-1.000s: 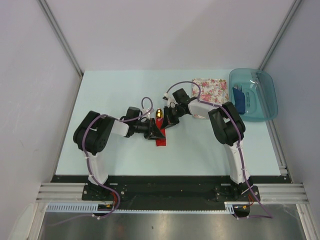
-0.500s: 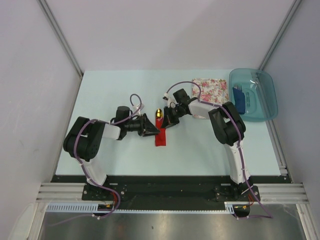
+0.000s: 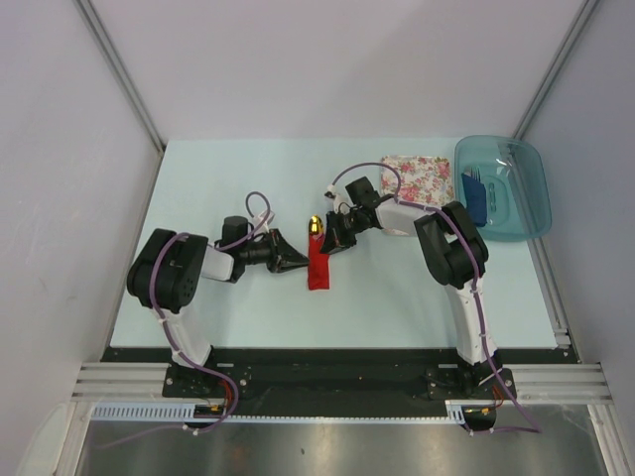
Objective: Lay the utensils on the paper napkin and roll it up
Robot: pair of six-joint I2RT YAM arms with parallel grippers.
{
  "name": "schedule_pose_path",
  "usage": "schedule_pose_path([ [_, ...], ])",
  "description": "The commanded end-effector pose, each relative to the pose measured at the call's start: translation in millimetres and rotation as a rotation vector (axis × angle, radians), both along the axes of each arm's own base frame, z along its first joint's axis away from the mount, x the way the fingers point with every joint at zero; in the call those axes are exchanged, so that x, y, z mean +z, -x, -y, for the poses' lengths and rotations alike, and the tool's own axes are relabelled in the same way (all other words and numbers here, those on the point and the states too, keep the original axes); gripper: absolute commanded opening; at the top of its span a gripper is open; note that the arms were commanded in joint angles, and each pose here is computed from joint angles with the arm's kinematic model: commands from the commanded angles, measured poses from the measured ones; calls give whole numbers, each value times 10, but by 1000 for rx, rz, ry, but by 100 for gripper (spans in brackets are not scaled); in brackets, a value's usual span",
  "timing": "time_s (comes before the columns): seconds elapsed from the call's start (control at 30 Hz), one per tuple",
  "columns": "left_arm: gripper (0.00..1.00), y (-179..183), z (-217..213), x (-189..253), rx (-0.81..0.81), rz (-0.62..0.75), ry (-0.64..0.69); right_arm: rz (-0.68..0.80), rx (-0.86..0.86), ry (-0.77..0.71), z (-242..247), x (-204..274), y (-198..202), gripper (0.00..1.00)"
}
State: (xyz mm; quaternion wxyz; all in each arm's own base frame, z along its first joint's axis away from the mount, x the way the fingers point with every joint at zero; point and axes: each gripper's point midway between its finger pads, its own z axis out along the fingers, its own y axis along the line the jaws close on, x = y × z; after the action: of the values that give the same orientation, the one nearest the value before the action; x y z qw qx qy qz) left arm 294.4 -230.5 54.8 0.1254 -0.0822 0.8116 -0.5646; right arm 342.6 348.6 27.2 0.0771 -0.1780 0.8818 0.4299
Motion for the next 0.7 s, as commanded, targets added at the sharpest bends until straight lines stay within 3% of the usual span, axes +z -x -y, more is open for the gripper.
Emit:
schedule_pose_path([
  [0.0, 24, -98, 24, 202, 4, 60, 75, -25, -22, 61, 108, -237, 16, 0],
  [0.13, 31, -195, -37, 332, 24, 94, 122, -23, -23, 61, 109, -236, 15, 0],
  [0.23, 34, -161, -32, 220, 13, 72, 81, -28, -22, 64, 108, -256, 29, 0],
  [0.43, 22, 18, 116, 46, -60, 31, 20, -29, -19, 67, 106, -259, 50, 0],
  [0.67, 17, 177, 333, -81, -136, -15, 15, -33, -21, 55, 100, -229, 40, 0],
])
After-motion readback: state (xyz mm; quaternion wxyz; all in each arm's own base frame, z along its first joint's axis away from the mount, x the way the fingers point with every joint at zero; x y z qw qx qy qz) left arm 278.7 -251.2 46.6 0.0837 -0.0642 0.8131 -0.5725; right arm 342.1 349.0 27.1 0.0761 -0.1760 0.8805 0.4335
